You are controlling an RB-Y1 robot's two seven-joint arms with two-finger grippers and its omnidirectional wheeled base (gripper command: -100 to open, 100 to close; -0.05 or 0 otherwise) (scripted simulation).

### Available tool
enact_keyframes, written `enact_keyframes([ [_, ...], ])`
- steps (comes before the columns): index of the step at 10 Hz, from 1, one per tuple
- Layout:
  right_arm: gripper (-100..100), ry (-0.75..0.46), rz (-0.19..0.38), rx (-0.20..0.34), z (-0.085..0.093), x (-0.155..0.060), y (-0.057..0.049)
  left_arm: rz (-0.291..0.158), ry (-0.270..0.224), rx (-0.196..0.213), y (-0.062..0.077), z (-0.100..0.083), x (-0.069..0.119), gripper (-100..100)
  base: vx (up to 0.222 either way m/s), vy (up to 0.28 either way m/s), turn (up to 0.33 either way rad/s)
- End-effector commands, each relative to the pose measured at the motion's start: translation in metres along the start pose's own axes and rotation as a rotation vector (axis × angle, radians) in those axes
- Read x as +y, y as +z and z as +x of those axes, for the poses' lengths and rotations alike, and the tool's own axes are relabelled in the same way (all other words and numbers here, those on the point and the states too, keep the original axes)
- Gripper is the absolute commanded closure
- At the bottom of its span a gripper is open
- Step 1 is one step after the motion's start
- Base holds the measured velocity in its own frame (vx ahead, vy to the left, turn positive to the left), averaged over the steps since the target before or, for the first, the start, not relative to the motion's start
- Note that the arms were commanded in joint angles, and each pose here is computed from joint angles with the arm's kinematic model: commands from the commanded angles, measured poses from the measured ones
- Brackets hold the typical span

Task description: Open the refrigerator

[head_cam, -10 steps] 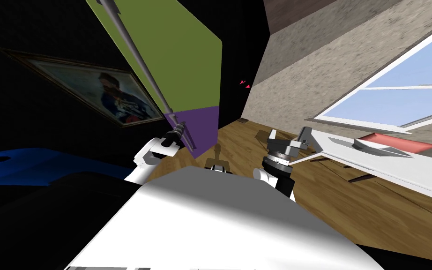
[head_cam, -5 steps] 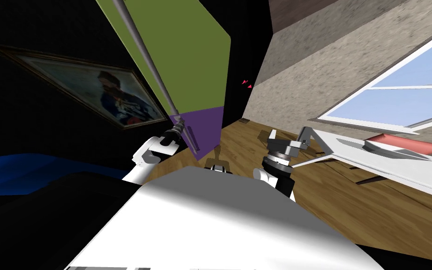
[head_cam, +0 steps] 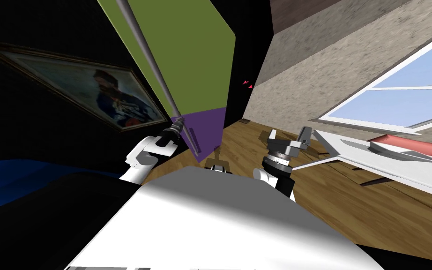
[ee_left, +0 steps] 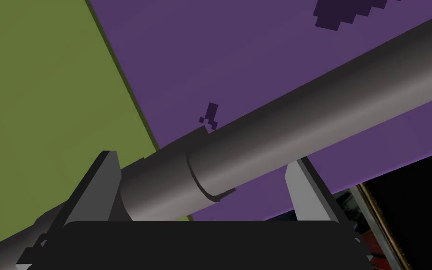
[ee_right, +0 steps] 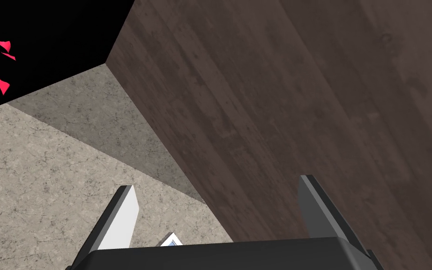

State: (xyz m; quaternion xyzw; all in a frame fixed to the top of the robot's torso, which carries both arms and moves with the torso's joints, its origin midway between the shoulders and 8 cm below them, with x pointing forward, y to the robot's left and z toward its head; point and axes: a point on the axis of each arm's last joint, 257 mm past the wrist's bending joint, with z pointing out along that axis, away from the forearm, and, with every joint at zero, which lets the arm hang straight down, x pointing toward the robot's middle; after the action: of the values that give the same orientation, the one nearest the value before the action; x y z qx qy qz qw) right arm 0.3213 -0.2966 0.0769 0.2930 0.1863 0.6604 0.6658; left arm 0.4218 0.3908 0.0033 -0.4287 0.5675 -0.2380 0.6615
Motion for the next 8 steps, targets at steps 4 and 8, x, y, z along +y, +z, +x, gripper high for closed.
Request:
enact_keyframes([
  [4,0,0.001,0.0,0.0,0.0,0.0,0.0,-0.05,0.001,-0.078,0.0,-0.027,0.015,100,0.002,-0.289,0.074],
  [8,0,0.001,0.0,0.0,0.0,0.0,0.0,-0.121,-0.001,-0.185,-0.004,-0.062,0.036,100,-0.017,-0.323,0.067],
])
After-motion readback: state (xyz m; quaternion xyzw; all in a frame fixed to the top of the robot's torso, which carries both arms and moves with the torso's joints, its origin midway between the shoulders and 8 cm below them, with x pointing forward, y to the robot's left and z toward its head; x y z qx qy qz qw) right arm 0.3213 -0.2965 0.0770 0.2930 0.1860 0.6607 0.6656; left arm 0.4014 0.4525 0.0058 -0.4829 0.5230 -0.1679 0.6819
